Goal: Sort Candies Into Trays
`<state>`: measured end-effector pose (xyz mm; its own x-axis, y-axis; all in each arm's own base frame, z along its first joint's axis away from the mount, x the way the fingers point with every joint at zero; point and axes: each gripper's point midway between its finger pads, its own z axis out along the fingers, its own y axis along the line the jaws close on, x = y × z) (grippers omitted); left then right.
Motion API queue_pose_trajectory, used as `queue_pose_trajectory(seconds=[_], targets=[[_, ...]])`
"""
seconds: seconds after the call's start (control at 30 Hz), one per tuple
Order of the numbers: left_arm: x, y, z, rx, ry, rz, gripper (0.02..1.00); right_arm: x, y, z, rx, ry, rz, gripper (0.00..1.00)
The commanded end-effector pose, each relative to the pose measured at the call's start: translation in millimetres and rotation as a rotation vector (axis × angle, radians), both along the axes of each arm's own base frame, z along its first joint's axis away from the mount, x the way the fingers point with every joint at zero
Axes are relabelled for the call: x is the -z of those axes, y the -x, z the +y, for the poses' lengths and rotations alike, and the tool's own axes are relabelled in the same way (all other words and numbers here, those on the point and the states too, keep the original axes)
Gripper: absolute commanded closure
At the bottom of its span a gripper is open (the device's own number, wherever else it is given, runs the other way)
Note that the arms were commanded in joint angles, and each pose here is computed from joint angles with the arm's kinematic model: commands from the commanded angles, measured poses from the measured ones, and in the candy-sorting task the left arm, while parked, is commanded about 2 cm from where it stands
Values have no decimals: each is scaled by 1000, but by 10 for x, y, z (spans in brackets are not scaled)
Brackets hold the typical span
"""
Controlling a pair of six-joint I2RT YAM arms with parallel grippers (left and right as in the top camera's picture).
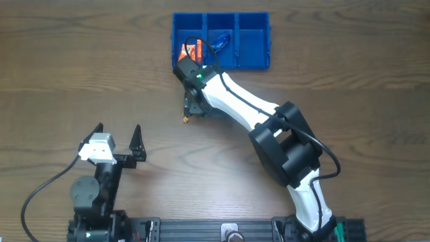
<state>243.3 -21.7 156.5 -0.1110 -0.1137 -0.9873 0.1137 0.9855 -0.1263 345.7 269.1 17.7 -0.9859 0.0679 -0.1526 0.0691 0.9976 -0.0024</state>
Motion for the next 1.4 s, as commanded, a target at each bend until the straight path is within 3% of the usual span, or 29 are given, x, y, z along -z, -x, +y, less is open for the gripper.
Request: queue_pose_trajectory(seconds=[0.03, 0.13, 0.17, 0.3, 0.4, 0.47, 0.53, 0.63, 0.77, 0.87, 0.93, 1.07, 1.23, 1.3, 1.37, 1.4], targets=[[165, 7, -19, 14, 3, 45, 23, 215, -57, -91, 14, 46, 9, 1], [164, 7, -19, 14, 3, 45, 20, 221, -88, -97, 17, 47, -2, 16], [165, 7, -19, 14, 3, 45, 20, 220, -95, -90, 17, 44, -5, 69], [165, 7, -19, 14, 3, 45, 20, 218, -112, -84, 14, 43, -12, 549], [165, 7, -19, 14, 3, 45, 20, 218, -113, -83, 14, 43, -12, 746], [165, 7, -19, 14, 3, 45, 20, 212, -115, -81, 15, 42, -14, 814], [165, 7, -19, 14, 3, 45, 20, -83, -160, -56, 14, 10, -67, 820], [164, 7, -19, 14, 3, 45, 20, -966, -324, -136, -6, -28, -271, 820], [165, 7, -19, 14, 3, 45, 20, -2054, -933, -491, 2, 29, -583, 820], [165, 7, -19, 14, 3, 45, 20, -2103, -1394, -491, -29, 35, -692, 818], [165, 7, -19, 14, 3, 45, 20, -1851, -1665, -452, -45, 49, -713, 818], [165, 7, -19, 14, 3, 45, 20, -1409, -1831, -413, -51, 36, -665, 818], [164, 7, -19, 14, 3, 45, 20, -1326, -1832, -424, -53, 46, -648, 759], [165, 7, -19, 14, 3, 45, 20, -1326, -1833, -423, -53, 45, -649, 663], [165, 7, -19, 14, 3, 45, 20, -1333, -1838, -417, -53, 43, -652, 439], [165, 7, -19, 14, 3, 45, 20, -1333, -1838, -417, -53, 43, -652, 275]])
